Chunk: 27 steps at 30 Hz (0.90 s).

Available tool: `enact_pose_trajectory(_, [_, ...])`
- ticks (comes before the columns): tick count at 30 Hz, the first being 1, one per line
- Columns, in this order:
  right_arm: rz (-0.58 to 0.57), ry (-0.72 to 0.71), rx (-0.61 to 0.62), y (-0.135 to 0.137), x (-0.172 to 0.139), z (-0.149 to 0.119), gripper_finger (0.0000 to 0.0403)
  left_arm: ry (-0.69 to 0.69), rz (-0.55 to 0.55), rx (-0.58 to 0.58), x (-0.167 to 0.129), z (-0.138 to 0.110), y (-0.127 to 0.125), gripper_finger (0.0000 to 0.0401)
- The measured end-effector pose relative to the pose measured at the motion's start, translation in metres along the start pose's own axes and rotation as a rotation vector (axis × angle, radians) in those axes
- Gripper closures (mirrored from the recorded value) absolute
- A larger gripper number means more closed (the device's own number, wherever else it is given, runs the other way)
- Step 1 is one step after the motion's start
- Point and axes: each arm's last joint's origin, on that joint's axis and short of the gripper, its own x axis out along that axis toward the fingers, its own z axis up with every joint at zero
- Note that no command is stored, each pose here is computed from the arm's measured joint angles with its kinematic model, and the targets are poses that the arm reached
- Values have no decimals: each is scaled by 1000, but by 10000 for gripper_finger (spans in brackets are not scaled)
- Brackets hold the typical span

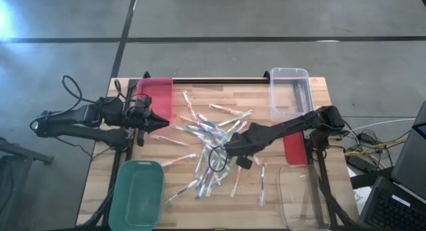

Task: Pick & Place Toothbrushes
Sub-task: Put the blue toothbrush into the top transparent bin

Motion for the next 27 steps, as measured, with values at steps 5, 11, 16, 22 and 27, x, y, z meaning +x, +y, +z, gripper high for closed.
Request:
enact_pose_trajectory(5, [-80, -69, 7, -14, -31, 1, 370, 0, 0, 0, 0, 0, 0, 362])
enact_pose_trajectory(11, [-103, -138, 63, -42, -66, 4, 377, 0, 0, 0, 0, 0, 0, 362])
enact_pose_trajectory(16, [-111, -220, 141, -69, -91, 4, 376, 0, 0, 0, 0, 0, 0, 362])
enact_pose_trajectory(22, [-140, -311, 263, -108, -113, 1, 374, 0, 1, 0, 0, 0, 0, 362])
enact_pose_trajectory(27, [-185, -341, 386, -146, -120, -1, 374, 0, 1, 0, 0, 0, 0, 362])
